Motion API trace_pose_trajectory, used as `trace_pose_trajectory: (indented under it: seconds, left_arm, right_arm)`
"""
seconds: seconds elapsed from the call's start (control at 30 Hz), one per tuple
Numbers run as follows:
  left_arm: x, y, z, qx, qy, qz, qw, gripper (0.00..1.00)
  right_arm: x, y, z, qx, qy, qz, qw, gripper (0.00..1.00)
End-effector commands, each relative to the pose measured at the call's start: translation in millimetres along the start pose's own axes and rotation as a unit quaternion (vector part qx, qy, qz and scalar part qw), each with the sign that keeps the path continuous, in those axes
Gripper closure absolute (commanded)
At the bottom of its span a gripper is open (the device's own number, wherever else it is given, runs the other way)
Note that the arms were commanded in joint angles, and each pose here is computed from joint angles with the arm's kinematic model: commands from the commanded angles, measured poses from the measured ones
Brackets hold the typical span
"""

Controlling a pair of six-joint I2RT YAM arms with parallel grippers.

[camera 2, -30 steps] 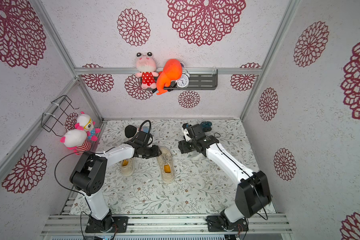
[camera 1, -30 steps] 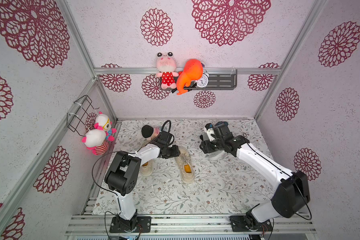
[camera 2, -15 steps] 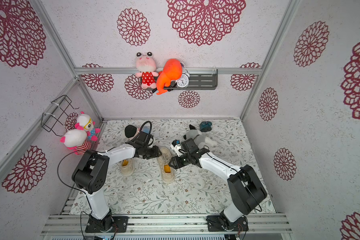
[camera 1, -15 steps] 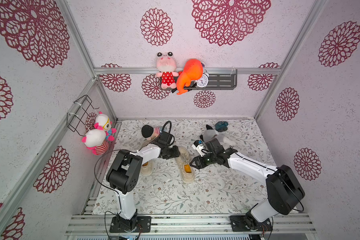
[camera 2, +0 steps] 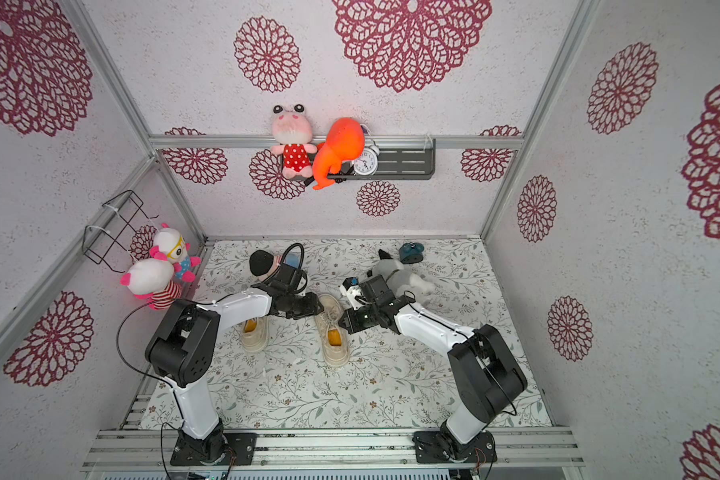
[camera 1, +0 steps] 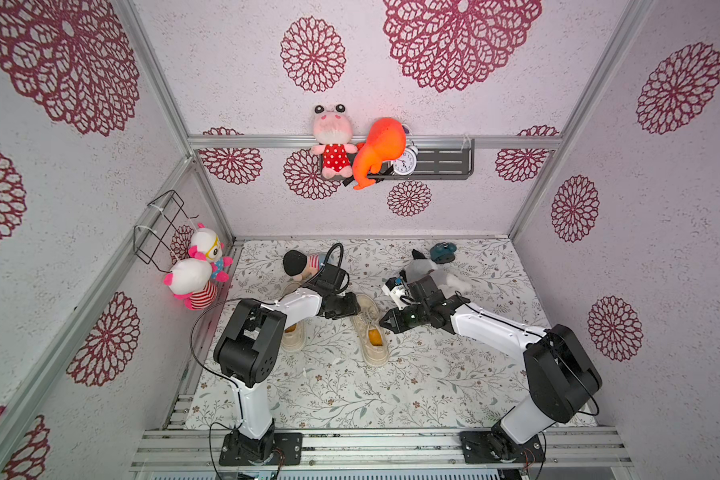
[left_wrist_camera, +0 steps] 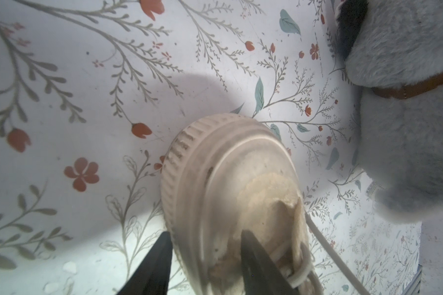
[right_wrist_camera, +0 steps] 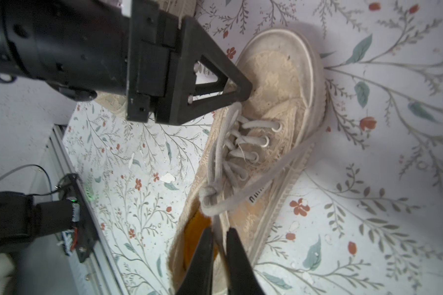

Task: Remove the insole from the shoe
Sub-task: Untie the shoelace on the shoe.

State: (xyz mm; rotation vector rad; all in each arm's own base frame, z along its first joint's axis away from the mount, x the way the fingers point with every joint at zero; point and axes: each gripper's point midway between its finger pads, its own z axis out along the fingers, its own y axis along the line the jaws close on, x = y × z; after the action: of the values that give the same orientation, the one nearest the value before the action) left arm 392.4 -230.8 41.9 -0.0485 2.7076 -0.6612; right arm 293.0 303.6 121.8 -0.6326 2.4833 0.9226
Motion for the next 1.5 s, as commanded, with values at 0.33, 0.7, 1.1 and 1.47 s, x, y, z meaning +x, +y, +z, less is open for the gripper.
trace_pose_trajectory:
  seconds: [0.33, 0.7, 1.1, 1.47]
  left_arm:
    - [11, 23, 12, -0.048, 0.029, -0.008, 0.998, 0.58]
    - [11, 24, 11, -0.051, 0.031, -0.002, 0.998, 0.6]
    - [9, 26, 10, -0.053, 0.031, 0.0, 0.998, 0.6]
    - [3, 23, 6, -0.04, 0.017, 0.002, 0.999, 0.56]
  right_arm:
    - [-29, 17, -50, 0.028, -0.066, -0.025, 0.997, 1.0]
    - [-74, 40, -131, 0.066, -0.185, -0.066, 0.978, 1.0]
    - [-123, 64, -188, 0.055, -0.295, -0.089, 0.95, 1.0]
    - [-118, 47, -149, 0.048, -0.261, -0.063, 0.962, 1.0]
